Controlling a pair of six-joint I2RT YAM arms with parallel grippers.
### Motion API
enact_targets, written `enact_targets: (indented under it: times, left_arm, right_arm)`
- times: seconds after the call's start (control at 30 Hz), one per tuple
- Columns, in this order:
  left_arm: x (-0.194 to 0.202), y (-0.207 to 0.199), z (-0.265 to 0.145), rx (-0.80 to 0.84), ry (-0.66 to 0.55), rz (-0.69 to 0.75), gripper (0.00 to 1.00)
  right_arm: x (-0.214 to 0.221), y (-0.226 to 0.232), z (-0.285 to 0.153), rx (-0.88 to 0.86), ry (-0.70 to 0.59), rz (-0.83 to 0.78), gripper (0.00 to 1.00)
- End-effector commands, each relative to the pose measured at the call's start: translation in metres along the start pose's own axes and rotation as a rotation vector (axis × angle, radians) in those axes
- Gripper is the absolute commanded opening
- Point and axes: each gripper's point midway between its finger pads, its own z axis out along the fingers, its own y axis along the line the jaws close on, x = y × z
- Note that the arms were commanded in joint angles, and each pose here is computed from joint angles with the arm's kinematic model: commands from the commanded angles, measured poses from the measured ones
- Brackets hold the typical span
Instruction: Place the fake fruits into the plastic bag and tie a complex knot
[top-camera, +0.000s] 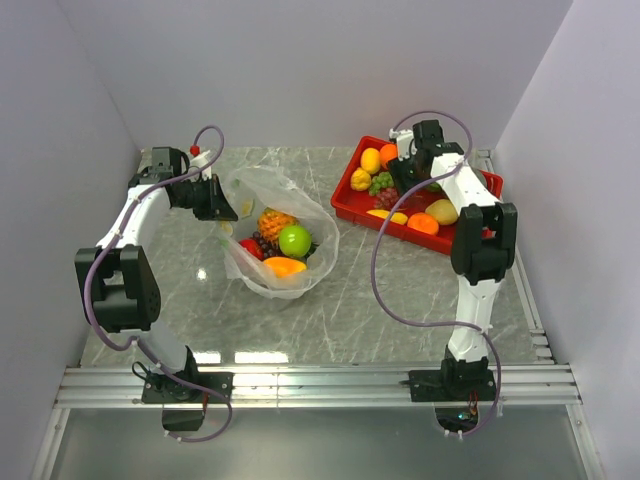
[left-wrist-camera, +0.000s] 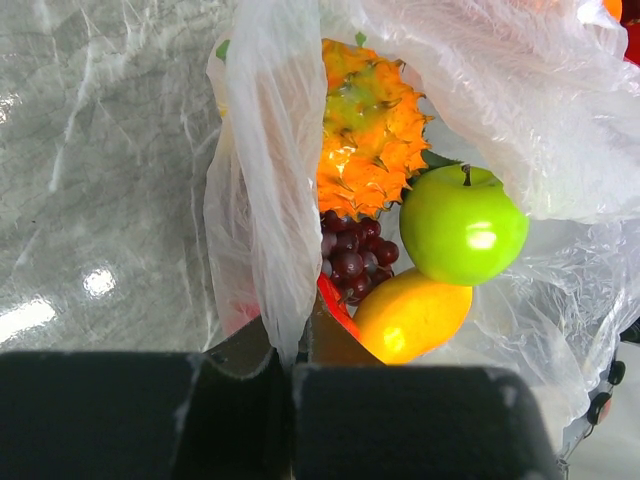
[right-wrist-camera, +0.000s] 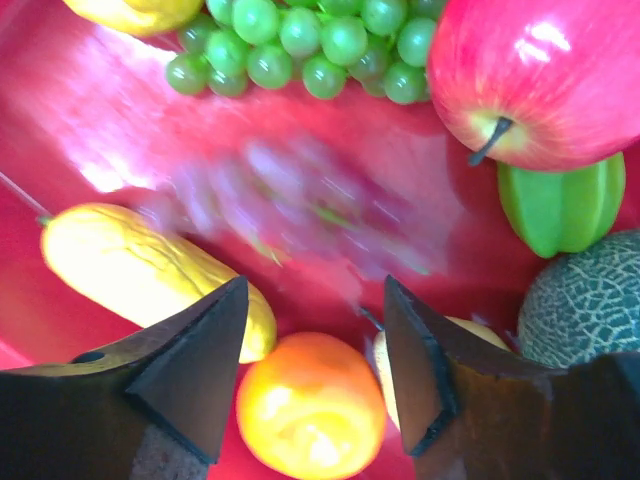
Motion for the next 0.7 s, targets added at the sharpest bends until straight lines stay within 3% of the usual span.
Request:
enact_targets:
  times: [0.0,0.37,0.67]
  left_arm:
    - [-0.013,-0.009,-0.007,0.026,-0.032,0.043,0.05]
    - [-0.01,-0.007,-0.003,0.03,-0.022,0.032,0.05]
    - [-0.009,-0.005,-0.003,0.024,-0.019,0.031,0.05]
  right_arm:
    - [-0.013,-0.016,-0.016,0.066,-0.027,-0.043,0.64]
    - [-0.009,-0.042,0.038,0.153,0.035,-0.063,0.73]
    - [0.014,-0.022,0.071,0.025,0.102,-0.103,0.7]
